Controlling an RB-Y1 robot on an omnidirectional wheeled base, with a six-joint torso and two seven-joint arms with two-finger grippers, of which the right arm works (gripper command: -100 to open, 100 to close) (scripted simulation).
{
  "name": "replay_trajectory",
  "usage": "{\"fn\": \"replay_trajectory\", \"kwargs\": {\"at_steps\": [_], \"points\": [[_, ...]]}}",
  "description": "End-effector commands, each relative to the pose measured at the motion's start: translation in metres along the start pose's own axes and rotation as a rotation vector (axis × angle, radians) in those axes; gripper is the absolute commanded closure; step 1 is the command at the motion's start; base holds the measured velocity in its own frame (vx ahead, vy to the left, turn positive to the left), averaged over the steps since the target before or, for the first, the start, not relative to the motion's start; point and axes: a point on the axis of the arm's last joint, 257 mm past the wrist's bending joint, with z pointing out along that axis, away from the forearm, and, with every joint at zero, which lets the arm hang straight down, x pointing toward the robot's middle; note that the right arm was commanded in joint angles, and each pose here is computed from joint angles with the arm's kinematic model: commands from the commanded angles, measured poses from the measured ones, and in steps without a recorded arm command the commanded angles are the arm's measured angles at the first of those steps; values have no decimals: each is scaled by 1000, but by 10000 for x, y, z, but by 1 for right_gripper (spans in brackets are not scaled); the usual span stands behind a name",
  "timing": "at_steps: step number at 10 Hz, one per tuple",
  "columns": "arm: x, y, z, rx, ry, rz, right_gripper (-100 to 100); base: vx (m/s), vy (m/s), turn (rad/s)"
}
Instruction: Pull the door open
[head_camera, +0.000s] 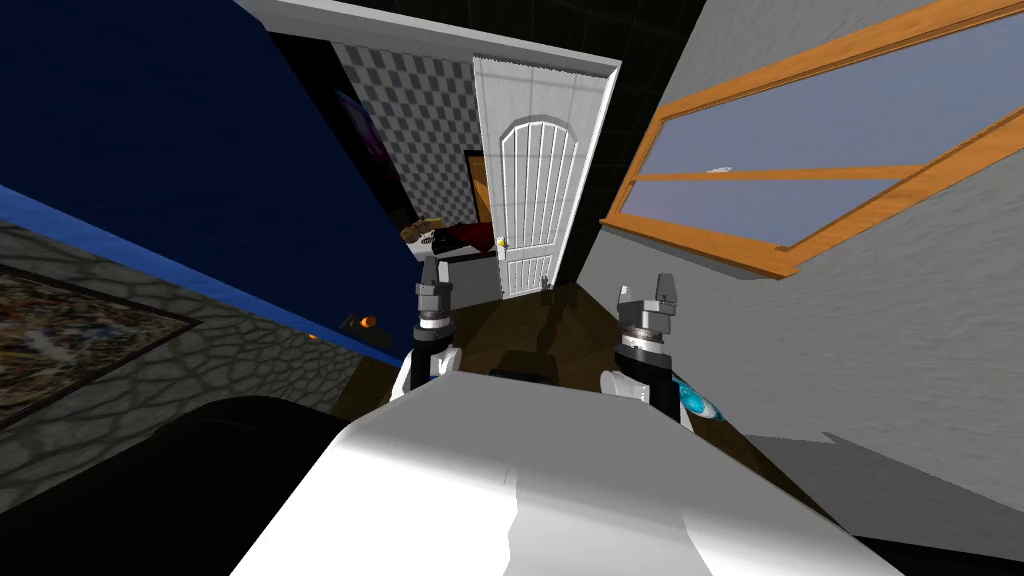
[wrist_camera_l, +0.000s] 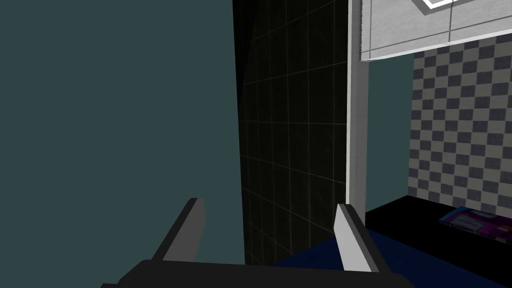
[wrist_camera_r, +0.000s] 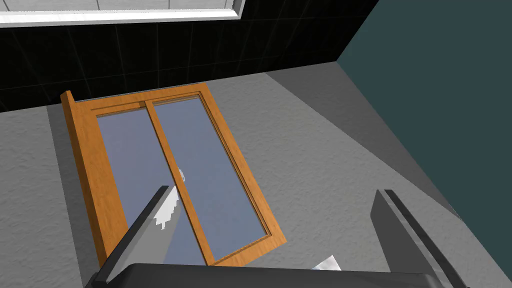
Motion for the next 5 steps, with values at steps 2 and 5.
{"fn": "replay_trajectory", "kwargs": {"at_steps": [2,5], "points": [[153,-167,22,17,35,40,-100,99,41,-44],[319,-339,40,36,70,82,-100,130,70,-34]]}}
